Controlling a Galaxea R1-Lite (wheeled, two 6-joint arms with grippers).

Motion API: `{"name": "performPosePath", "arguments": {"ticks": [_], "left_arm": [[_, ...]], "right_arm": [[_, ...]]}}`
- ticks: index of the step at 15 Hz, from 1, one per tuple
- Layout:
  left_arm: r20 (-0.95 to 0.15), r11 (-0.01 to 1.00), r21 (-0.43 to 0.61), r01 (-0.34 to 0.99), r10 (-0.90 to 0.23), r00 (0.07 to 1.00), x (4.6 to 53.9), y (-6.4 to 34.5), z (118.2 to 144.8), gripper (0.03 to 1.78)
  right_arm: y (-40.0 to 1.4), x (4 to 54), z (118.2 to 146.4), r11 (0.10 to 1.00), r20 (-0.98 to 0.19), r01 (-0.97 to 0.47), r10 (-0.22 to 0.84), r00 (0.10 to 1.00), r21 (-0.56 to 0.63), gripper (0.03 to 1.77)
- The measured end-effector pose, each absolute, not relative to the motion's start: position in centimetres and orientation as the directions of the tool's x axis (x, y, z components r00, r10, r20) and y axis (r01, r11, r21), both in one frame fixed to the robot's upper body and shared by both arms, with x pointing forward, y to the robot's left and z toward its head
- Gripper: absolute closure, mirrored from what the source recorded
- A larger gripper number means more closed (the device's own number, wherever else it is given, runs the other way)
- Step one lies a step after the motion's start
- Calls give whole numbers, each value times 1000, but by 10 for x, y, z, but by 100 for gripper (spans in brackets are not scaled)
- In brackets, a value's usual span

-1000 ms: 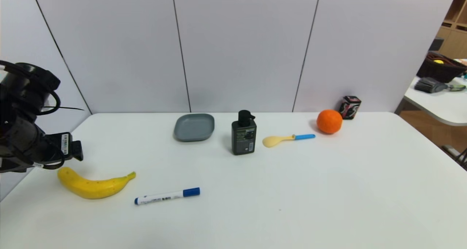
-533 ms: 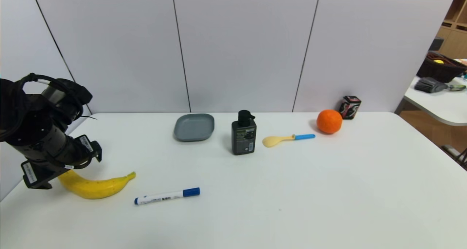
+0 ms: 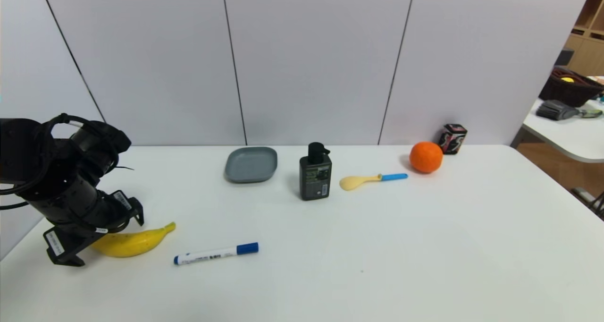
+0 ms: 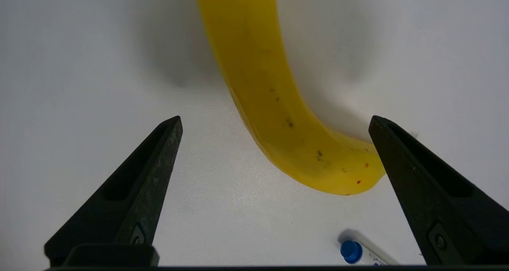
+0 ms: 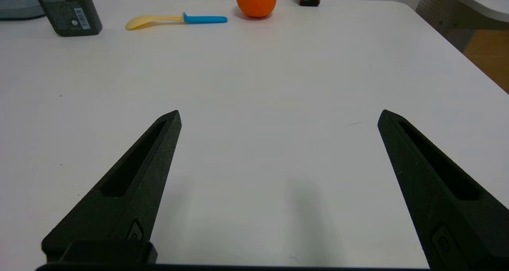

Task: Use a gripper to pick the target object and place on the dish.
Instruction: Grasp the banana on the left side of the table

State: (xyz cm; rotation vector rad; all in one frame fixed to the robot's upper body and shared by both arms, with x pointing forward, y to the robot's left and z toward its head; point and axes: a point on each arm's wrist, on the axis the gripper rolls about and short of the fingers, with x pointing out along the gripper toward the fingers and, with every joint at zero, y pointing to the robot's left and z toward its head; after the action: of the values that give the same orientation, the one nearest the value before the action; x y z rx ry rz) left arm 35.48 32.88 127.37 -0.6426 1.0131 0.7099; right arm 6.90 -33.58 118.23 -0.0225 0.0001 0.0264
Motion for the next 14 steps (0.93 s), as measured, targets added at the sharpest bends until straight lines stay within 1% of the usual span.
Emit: {"name": "performPosePath", "arguments": {"ticks": [4, 11, 14], "left_arm": [[-917, 542, -156, -826, 231, 324, 353, 332, 1268, 12], [-912, 516, -173, -839, 237, 334, 358, 342, 1267, 12], [-915, 518, -185, -835, 218, 338, 361, 343, 1267, 12]], "right_arm": [[-336, 69, 1182, 999, -1, -26, 26, 1000, -22, 9], [-336, 69, 1182, 999, 0, -26, 26, 1000, -23, 9], [-336, 69, 1182, 999, -1, -26, 26, 1000, -23, 9]]}}
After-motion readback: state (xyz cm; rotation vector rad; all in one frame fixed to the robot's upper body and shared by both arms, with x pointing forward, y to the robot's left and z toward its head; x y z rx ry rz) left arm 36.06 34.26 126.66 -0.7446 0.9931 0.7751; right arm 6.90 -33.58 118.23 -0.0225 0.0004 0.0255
